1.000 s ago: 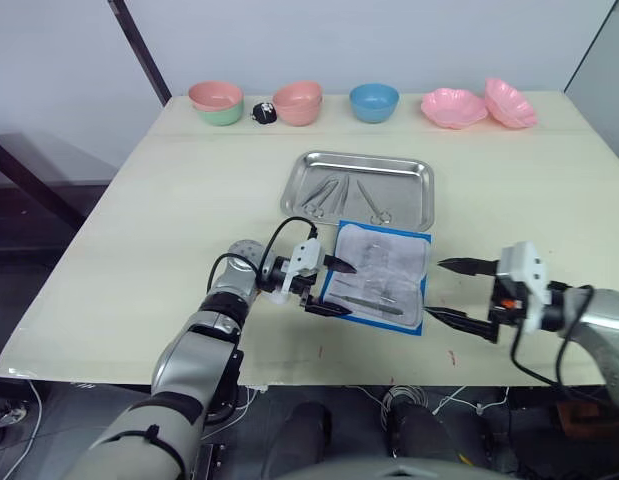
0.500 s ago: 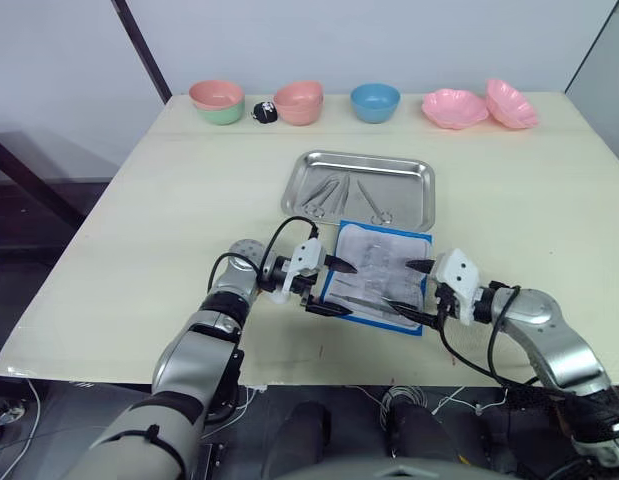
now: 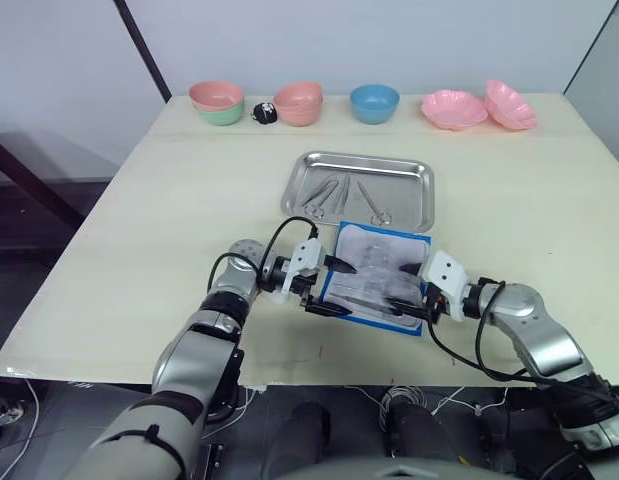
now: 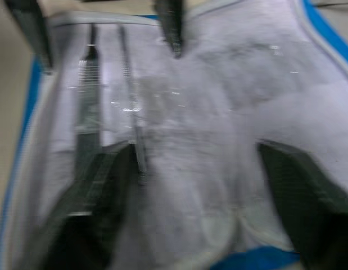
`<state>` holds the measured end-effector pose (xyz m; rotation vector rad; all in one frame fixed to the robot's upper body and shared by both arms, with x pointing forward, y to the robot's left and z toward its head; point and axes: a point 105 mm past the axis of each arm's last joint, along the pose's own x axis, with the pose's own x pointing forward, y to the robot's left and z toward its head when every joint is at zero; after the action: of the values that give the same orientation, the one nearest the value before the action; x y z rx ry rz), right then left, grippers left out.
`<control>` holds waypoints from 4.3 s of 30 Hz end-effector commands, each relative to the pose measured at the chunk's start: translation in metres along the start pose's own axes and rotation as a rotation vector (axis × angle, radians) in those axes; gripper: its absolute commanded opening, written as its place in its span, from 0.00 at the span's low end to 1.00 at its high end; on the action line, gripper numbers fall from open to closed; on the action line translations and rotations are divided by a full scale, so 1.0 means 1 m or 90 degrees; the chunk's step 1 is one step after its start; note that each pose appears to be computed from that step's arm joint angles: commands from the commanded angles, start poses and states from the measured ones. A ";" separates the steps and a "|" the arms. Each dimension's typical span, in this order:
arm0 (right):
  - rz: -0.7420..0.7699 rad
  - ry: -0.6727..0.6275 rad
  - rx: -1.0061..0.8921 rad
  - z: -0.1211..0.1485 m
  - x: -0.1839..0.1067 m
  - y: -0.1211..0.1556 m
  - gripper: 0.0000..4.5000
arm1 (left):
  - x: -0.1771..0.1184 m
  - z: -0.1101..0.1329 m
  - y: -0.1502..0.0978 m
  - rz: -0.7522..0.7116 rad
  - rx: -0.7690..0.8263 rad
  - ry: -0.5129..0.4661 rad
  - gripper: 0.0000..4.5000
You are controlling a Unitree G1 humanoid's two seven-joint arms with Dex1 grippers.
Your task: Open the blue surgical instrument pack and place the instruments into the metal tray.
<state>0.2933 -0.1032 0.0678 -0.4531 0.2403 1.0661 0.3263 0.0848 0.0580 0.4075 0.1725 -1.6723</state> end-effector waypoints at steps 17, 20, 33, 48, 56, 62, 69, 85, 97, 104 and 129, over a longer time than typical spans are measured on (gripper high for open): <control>0.059 0.017 -0.042 0.006 0.002 0.012 0.01 | 0.003 -0.039 -0.025 -0.036 -0.108 0.061 1.00; 0.067 0.017 -0.057 0.016 -0.001 0.012 0.01 | 0.004 -0.039 -0.026 -0.036 -0.108 0.060 1.00; 0.046 0.061 -0.142 0.037 -0.018 -0.003 0.01 | 0.005 -0.040 -0.026 -0.035 -0.110 0.058 1.00; 0.040 0.098 -0.208 0.036 -0.061 -0.014 0.01 | 0.006 -0.040 -0.026 -0.037 -0.109 0.058 1.00; 0.042 0.131 -0.203 0.026 -0.096 -0.016 0.01 | 0.006 -0.039 -0.025 -0.034 -0.109 0.057 1.00; 0.018 0.139 -0.173 0.023 -0.121 -0.022 0.01 | 0.005 -0.040 -0.025 -0.033 -0.109 0.057 1.00; -0.069 0.056 -0.034 0.028 -0.126 -0.033 0.01 | 0.005 -0.040 -0.026 -0.036 -0.110 0.057 1.00; -0.285 -0.057 0.162 0.063 -0.063 -0.085 0.01 | 0.010 -0.040 -0.027 -0.039 -0.109 0.053 1.00; -0.353 -0.050 0.225 0.087 0.013 -0.128 0.01 | 0.010 -0.040 -0.027 -0.035 -0.105 0.053 1.00; -0.379 -0.009 0.262 0.075 0.047 -0.140 0.01 | 0.010 -0.041 -0.031 -0.041 -0.091 0.051 1.00; -0.367 0.033 0.310 0.055 0.075 -0.151 0.18 | 0.012 -0.042 -0.025 -0.001 -0.113 0.043 1.00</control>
<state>0.4548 -0.0840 0.1032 -0.0844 0.4402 0.3896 0.3247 0.0844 0.0544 0.3986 0.1582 -1.6550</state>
